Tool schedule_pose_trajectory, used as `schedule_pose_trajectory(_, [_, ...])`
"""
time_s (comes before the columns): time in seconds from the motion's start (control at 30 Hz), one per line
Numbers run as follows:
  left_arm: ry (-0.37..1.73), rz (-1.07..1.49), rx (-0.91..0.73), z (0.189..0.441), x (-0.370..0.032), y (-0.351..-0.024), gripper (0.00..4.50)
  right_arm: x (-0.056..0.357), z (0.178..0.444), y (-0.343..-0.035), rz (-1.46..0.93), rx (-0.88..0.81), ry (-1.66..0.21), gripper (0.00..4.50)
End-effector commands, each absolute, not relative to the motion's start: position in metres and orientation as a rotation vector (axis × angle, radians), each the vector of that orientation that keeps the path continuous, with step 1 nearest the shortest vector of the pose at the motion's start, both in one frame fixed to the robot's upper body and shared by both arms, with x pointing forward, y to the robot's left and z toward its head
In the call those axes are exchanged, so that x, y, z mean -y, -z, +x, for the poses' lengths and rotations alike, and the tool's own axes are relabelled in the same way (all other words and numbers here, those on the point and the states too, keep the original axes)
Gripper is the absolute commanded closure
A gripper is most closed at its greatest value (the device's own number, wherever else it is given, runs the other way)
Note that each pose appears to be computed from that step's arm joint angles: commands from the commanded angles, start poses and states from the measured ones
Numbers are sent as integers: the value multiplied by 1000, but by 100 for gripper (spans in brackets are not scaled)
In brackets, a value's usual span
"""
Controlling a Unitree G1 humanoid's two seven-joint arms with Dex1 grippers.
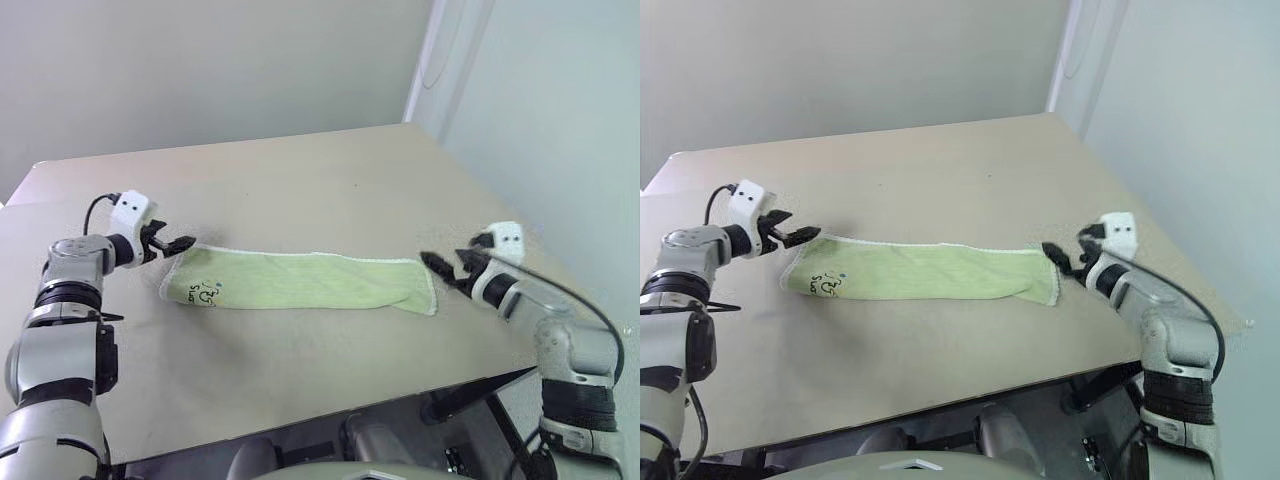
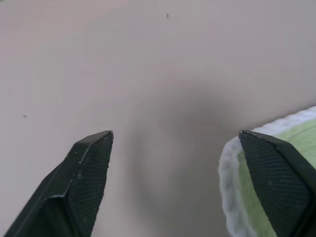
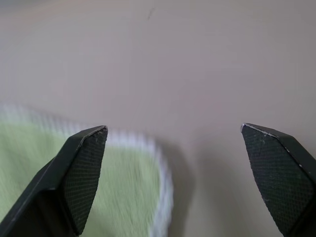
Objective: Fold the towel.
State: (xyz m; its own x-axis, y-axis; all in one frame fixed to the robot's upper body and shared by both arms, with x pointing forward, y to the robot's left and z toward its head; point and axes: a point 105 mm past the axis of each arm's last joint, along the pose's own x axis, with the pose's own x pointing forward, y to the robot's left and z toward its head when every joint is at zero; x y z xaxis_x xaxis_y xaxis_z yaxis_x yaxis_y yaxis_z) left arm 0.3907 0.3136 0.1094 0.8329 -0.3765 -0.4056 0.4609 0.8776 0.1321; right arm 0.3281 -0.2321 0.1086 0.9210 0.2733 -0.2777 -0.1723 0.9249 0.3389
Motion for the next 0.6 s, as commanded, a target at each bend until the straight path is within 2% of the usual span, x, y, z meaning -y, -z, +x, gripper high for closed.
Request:
schedule_pose_trajectory(0.03, [611, 229, -291, 391, -297, -140, 19, 215, 310, -121, 512, -333, -337, 0])
schedule_pose_trajectory(0.23, [913, 230, -326, 368, -263, -129, 19, 172, 268, -109, 940, -439, -540, 0])
schedule_pose_trajectory(0.47, [1114, 271, -360, 343, -233, -109, 19, 160, 241, -99, 1167, -537, -508, 0])
schedule_pose_trajectory(0.6, [1185, 273, -354, 333, -220, -108, 19, 158, 233, -90, 1193, -606, -446, 0])
